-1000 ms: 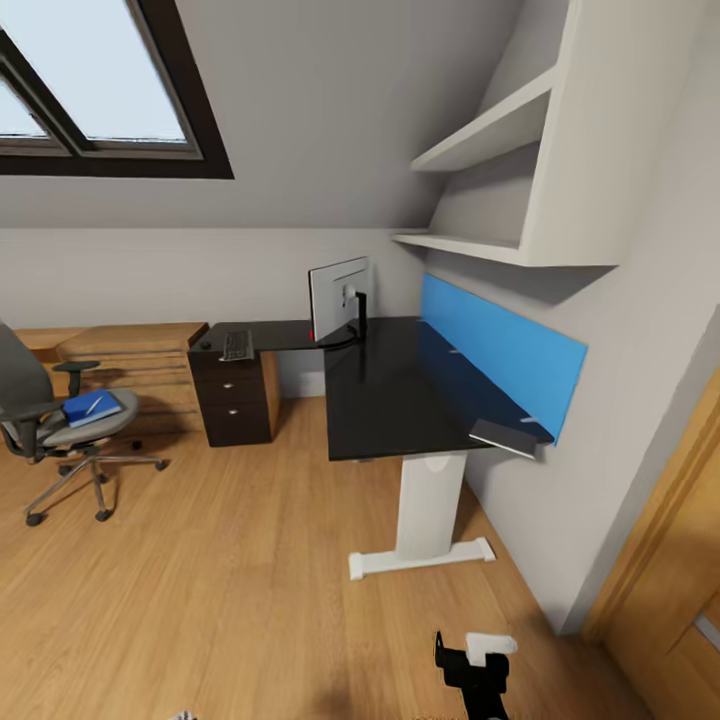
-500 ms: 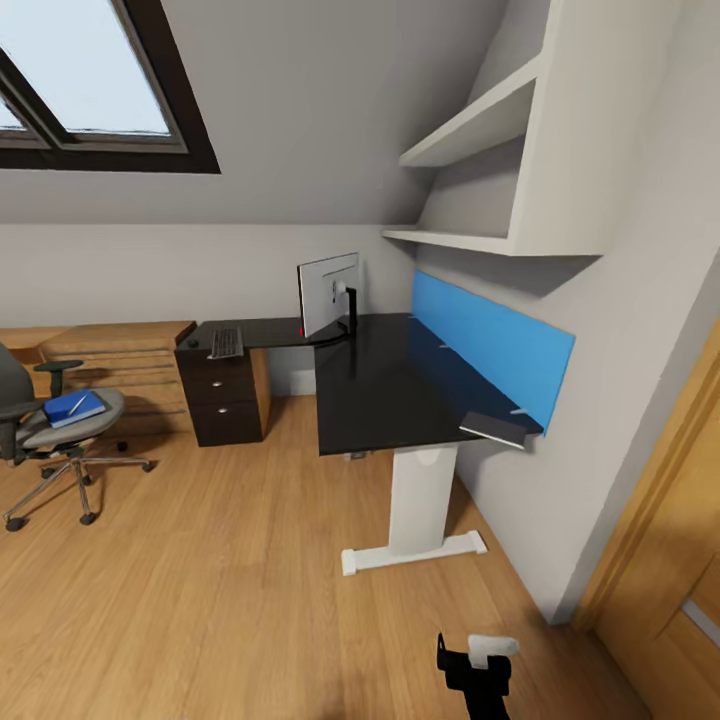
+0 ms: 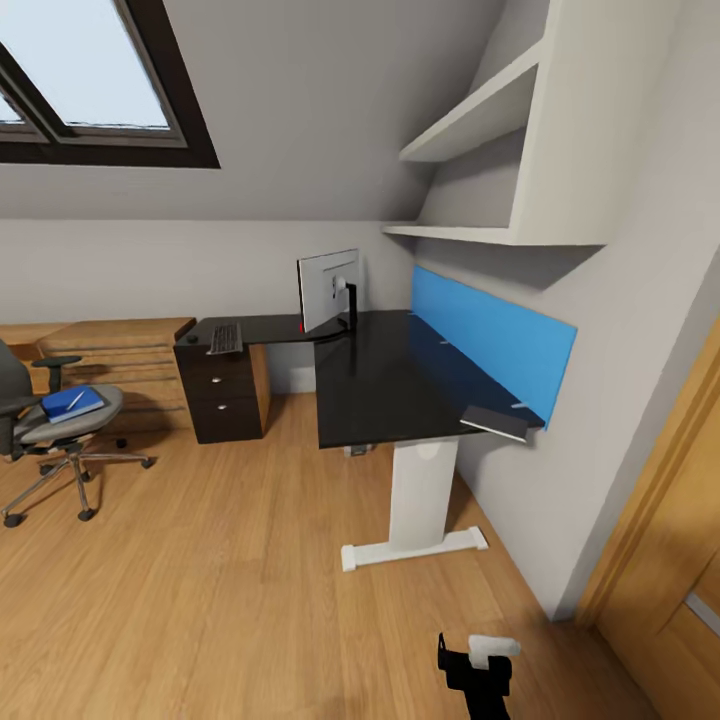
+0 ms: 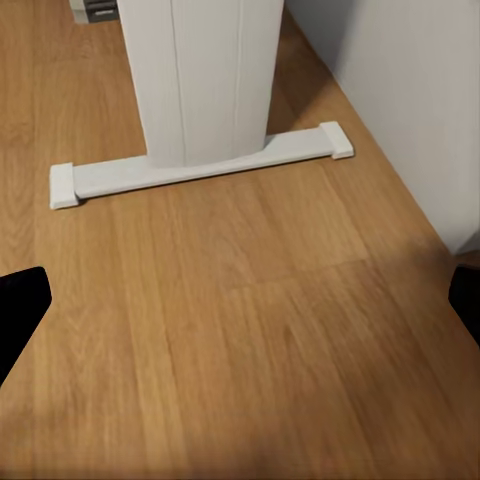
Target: In the bedroom, organize the workspace by keeping the computer under the desk, ensuring the monitor is on the desk, placing the keyboard on the desk next to the monitor, placing the mouse on the desk next to the keyboard, moving the folder from the swivel chair onto the desk next to the mouse, stacking the notebook on top of the folder with the pen on top of the notebook, and positioning the swivel chair next to the desk.
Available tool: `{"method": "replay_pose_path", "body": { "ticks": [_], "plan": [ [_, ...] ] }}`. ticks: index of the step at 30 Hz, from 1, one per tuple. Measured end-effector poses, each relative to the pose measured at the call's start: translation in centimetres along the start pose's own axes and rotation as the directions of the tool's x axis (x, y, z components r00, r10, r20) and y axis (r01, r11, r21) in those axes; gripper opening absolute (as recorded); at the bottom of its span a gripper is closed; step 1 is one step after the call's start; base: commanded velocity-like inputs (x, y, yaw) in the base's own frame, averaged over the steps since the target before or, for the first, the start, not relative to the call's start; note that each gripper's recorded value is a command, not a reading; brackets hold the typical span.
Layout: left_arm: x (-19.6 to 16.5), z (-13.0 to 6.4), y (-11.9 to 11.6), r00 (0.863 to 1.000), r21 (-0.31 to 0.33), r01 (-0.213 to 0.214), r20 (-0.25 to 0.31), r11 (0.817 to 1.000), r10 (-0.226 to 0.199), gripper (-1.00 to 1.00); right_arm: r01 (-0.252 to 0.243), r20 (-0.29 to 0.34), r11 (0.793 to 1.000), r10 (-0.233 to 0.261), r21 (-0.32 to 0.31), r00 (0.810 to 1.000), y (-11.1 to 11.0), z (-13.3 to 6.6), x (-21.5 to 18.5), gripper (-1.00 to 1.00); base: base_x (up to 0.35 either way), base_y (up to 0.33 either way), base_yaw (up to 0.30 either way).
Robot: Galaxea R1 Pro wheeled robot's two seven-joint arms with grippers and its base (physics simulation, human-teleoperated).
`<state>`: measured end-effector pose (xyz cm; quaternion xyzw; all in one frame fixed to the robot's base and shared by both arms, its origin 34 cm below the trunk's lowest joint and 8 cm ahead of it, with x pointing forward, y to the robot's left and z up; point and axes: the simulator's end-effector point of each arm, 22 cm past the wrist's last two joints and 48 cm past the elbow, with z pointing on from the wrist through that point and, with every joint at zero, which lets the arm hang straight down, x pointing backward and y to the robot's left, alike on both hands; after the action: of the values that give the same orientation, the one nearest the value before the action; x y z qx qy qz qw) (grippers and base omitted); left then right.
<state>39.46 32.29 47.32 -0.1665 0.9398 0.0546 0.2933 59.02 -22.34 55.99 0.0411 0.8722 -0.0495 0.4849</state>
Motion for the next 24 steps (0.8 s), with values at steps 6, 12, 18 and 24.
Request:
{"method": "replay_pose_path", "body": {
  "ticks": [6,12,18,24],
  "plan": [
    [0.4,0.9,0.6,1.000,-0.010,0.006,0.007,1.000,-0.006,1.00,-0.002,0.000,1.000,0.002,-0.001,1.000,0.2,0.4,1.0,1.00,0.000,0.000,-0.046],
    [0.9,1.8,0.7,1.000,-0.011,0.007,0.014,1.000,-0.007,1.00,-0.004,0.003,1.000,0.004,-0.002,1.000,0.3,0.9,1.8,1.00,0.000,0.000,-0.143],
    [1.2,2.6,0.7,1.000,-0.011,0.009,0.023,1.000,-0.009,1.00,-0.005,0.004,1.000,0.005,0.000,1.000,0.2,1.4,2.8,1.00,0.000,0.000,-0.032],
    [0.1,3.6,2.1,0.998,-0.028,0.022,0.058,0.999,-0.021,1.00,-0.005,0.005,1.000,0.005,-0.001,1.000,0.3,1.9,3.9,1.00,0.000,0.000,-0.006]
  ]
}}
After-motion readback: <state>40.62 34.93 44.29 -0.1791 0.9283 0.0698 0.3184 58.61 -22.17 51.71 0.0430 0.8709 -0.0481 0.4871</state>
